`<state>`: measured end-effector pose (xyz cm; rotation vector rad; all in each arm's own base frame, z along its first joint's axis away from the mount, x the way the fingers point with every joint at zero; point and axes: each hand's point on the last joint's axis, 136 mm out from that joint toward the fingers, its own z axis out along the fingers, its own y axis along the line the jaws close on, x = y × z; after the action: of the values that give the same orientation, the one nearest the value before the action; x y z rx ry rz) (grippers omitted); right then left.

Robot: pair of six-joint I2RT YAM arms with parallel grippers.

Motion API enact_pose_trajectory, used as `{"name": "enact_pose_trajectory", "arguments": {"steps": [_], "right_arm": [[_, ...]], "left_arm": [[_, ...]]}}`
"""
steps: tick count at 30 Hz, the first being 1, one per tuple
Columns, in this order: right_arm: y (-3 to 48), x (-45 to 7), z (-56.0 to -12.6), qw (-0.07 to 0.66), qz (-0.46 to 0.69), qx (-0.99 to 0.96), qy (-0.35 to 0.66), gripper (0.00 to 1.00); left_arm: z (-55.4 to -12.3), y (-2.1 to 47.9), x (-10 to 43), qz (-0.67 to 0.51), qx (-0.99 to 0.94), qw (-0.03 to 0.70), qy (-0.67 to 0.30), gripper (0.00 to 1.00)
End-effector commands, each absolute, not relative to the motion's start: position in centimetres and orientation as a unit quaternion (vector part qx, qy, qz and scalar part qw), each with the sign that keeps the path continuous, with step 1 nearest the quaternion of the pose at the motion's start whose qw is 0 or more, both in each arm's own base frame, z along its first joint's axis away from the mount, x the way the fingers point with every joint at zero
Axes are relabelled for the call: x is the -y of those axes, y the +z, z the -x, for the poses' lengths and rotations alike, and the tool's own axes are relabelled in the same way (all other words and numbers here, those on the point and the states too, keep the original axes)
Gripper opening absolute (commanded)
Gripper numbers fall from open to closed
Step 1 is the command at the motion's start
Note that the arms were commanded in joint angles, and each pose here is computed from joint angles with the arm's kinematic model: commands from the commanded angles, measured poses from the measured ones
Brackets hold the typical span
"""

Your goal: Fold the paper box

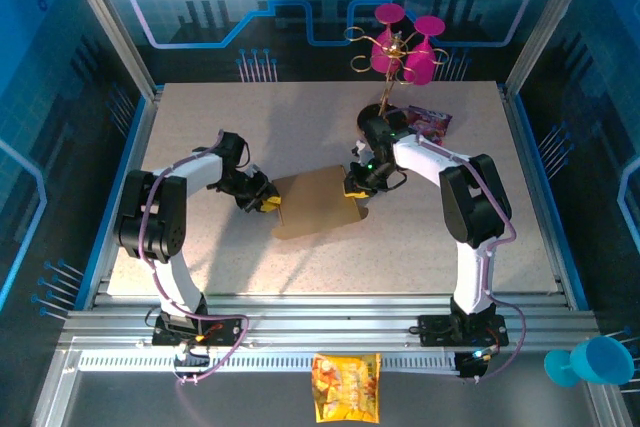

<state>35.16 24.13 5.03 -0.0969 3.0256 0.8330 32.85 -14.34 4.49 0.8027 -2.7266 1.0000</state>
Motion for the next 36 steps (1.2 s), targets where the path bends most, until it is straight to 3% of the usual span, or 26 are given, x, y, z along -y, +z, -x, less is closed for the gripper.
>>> {"name": "enact_pose_trajectory", "arguments": {"steps": [1, 5, 11, 21, 30, 31, 36], "right_arm": [[5.7, -25.2, -34.3, -0.009, 0.059, -0.951, 0.304, 0.28], [6.5, -24.1, -35.1, 0.011, 0.061, -0.949, 0.308, 0.41], [7.5, -23.3, -36.2, 0.028, 0.057, -0.937, 0.343, 0.54], [7.2, -25.2, -37.4, 0.007, 0.085, -0.918, 0.388, 0.59], [5.7, -24.2, -37.5, -0.011, 0.098, -0.925, 0.368, 0.64], [5.9, -24.1, -37.5, -0.009, 0.097, -0.925, 0.368, 0.7], [7.9, -24.9, -37.7, 0.004, 0.103, -0.906, 0.411, 0.74]], "left_arm": [[-31.1, 0.7, 13.0, -0.268, 0.921, 0.09, 0.267, 0.12], [-30.5, 0.4, 12.5, -0.257, 0.929, 0.097, 0.247, 0.01], [-29.5, 0.0, 12.0, -0.248, 0.935, 0.105, 0.231, 0.0], [-28.5, -0.2, 11.6, -0.238, 0.94, 0.11, 0.217, 0.0], [-27.5, -0.6, 10.8, -0.233, 0.945, 0.11, 0.202, 0.0], [-27.3, -0.7, 10.7, -0.235, 0.944, 0.112, 0.201, 0.0], [-26.6, -1.0, 10.4, -0.234, 0.945, 0.114, 0.199, 0.0]]}}
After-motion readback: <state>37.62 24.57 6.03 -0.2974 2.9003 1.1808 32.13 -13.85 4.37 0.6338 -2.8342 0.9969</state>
